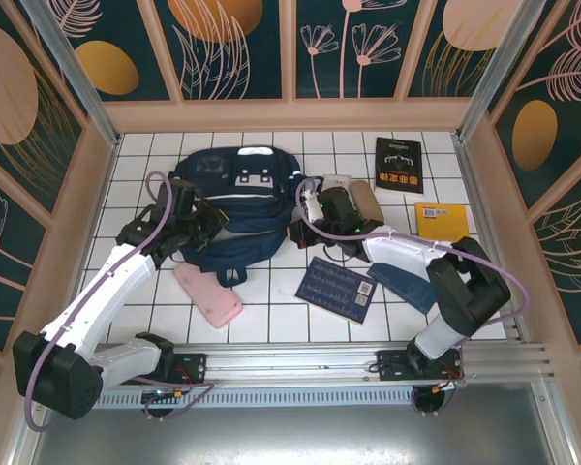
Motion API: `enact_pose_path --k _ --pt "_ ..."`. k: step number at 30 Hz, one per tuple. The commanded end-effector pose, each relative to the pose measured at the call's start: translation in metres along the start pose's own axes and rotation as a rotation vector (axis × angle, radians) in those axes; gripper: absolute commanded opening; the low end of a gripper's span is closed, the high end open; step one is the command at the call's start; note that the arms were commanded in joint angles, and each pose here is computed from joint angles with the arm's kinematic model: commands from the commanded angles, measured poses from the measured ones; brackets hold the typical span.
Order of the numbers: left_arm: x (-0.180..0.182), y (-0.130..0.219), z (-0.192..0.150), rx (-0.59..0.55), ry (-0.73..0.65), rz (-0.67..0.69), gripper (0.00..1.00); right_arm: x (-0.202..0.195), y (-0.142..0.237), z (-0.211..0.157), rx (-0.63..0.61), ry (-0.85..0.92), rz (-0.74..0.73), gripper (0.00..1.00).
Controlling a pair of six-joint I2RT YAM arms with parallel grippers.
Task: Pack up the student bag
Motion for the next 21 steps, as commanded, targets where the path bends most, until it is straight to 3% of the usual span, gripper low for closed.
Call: enact_pose_path --k 1,10,21 --pt "-0.017 0.029 0.013 -0.128 -0.032 -0.044 0.00 -0.031 -0.003 0.008 0.006 -0.051 -0.099 0.00" --pt "-0.026 0.043 0.015 -0.153 -0.049 -0.060 0.00 -0.050 -0.029 0.042 -0.005 -0.084 -0.056 0.02" --pt "-0.031 0.042 0.018 -0.156 -0.051 -0.071 0.00 -0.105 -0.047 0.080 -0.028 -0.208 -0.165 0.12"
Point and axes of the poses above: each hand's point on the last joint's axis, 136 mm out from that joint toward the fingers, its own y axis back along the fingers, its own x axis along the line the jaws close on, z = x × y, the point moved 10 cm from there along y, back along the fingers, and after that the axes turned 14 degrees about y, right-handed, at the moved point
